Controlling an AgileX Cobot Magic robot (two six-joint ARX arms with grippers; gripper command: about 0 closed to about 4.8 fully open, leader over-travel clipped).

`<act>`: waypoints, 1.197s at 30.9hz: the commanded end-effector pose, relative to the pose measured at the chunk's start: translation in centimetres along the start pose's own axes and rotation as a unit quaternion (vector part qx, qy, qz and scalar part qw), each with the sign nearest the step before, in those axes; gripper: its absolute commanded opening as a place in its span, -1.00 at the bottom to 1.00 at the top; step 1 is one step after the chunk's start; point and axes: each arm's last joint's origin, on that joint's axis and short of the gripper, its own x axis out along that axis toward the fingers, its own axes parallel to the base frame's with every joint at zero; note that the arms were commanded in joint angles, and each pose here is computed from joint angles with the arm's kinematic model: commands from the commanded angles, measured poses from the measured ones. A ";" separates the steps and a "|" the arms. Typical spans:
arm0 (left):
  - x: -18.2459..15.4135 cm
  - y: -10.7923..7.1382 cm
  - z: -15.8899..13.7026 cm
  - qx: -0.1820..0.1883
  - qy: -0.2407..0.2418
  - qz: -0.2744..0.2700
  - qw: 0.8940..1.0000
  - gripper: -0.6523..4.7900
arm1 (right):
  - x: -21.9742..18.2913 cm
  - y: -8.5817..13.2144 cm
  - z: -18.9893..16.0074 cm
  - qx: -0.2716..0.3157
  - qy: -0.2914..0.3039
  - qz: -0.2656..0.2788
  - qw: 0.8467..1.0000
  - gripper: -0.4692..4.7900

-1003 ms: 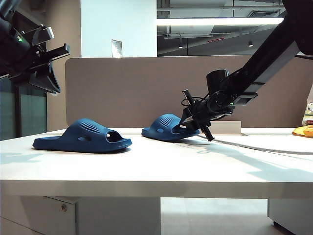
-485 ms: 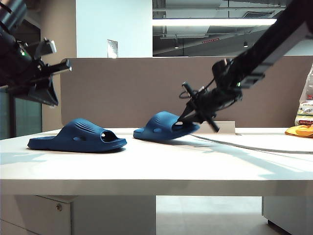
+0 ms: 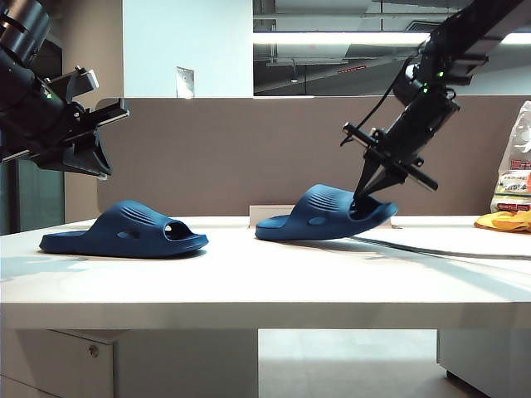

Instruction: Interlock the pair of blue slippers on the table with their fronts facing up.

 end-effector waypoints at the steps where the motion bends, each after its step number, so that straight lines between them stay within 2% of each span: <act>1: -0.1 -0.1 0.5 0.002 -0.018 -0.004 1.000 -0.63 | -2.1 1.3 0.1 -0.024 -0.010 -0.002 1.000 -0.82; 9: 0.0 -0.2 0.6 0.004 -0.026 -0.011 1.000 -0.63 | -7.3 4.5 0.4 -0.064 -0.053 0.014 0.996 -0.82; 11: -0.1 -0.2 0.6 0.003 -0.024 -0.019 1.000 -0.63 | -8.1 4.9 0.2 -0.077 -0.047 0.010 0.996 -0.82; 18: -0.1 -0.3 0.6 0.002 -0.021 -0.028 0.999 -0.63 | -6.6 3.8 -1.4 -0.074 0.008 -0.033 0.997 -0.82; 24: 0.0 -0.3 0.4 0.001 -0.014 -0.030 0.999 -0.63 | -3.9 1.5 -3.2 -0.051 0.053 -0.050 0.996 -0.82; 30: 0.0 -0.2 0.4 0.000 -0.010 -0.029 1.000 -0.63 | -2.4 -0.1 -4.0 -0.044 0.056 -0.081 0.994 -0.81; 32: 0.0 -0.2 0.3 0.000 -0.009 -0.029 1.000 -0.63 | -2.4 -0.3 -3.8 -0.045 0.048 -0.090 0.994 -0.45; 33: 0.0 -0.3 0.3 -0.006 -0.007 -0.037 0.999 -0.63 | -2.5 -0.4 -3.7 -0.044 0.045 -0.094 0.994 -0.06; 34: 0.0 -0.3 0.3 -0.015 -0.007 -0.038 0.999 -0.63 | -2.5 -0.5 -3.7 -0.043 0.045 -0.097 0.993 0.16; 35: 0.0 -0.3 0.4 -0.033 -0.007 -0.039 0.999 -0.63 | -2.7 -0.8 -3.6 -0.039 0.046 -0.099 0.993 0.27; 37: 0.0 -0.4 0.4 -0.058 -0.009 -0.040 0.997 -0.63 | -3.0 -1.2 -3.5 -0.031 0.045 -0.101 0.993 0.27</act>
